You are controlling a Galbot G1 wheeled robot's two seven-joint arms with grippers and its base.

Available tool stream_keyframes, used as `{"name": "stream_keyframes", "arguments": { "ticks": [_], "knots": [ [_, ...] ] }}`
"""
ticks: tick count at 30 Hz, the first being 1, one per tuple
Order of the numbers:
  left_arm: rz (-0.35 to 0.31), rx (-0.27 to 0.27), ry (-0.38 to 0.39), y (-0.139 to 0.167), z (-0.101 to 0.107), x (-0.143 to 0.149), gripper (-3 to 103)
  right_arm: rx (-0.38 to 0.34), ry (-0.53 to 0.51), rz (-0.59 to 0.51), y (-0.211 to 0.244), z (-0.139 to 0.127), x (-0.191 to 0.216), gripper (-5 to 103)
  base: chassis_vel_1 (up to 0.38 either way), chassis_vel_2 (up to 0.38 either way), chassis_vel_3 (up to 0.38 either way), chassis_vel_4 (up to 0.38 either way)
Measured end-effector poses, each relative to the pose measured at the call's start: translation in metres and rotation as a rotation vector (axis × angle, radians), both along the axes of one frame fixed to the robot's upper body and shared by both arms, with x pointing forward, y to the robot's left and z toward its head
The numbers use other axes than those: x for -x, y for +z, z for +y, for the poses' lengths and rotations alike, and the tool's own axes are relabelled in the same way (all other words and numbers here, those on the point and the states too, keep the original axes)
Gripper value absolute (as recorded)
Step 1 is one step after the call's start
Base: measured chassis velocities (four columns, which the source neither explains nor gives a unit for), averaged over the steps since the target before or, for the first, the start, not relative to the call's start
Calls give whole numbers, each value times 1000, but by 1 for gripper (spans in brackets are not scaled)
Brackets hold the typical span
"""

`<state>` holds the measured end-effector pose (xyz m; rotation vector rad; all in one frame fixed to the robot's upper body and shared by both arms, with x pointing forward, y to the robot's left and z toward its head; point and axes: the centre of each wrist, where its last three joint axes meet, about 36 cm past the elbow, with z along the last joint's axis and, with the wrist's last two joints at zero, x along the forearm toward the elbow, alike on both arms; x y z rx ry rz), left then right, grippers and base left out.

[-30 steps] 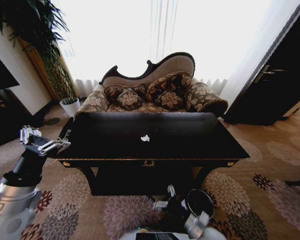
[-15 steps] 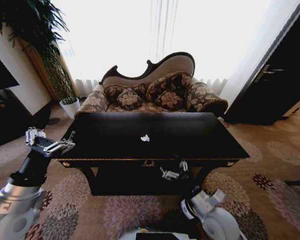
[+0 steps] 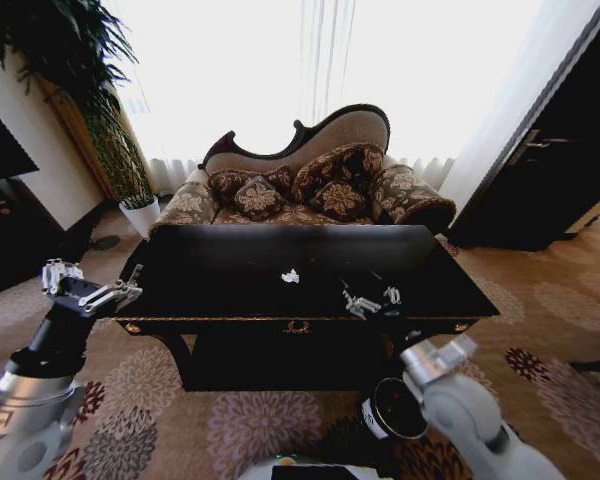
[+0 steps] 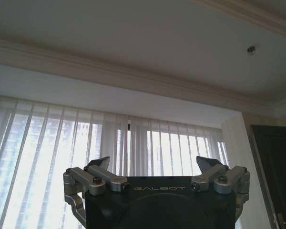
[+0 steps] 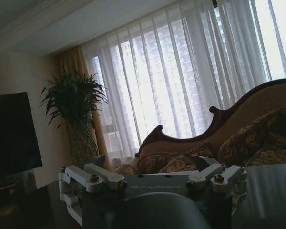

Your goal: Move to the front of the table and place the trash on the table into the trash bin.

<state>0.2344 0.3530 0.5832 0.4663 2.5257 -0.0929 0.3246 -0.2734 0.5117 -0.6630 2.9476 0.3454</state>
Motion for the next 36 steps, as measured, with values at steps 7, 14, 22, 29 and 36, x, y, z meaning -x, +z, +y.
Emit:
{"name": "stream_keyframes", "arguments": {
  "ticks": [7,14,22,29,36],
  "knots": [
    [4,-15,19,2,4,3,100,63,20,35,0,-9,-17,100,0,0,0,0],
    [3,-20,28,3,6,4,100,225,54,4,26,-26,-51,100,0,0,0,0],
    [2,-26,34,2,5,3,100,342,105,-17,46,-11,-74,100,0,0,0,0],
    [2,-38,37,2,3,1,100,425,180,12,37,20,-83,100,0,0,0,0],
    [3,-47,38,2,2,0,100,514,242,-23,25,32,-108,100,0,0,0,0]
  ]
}}
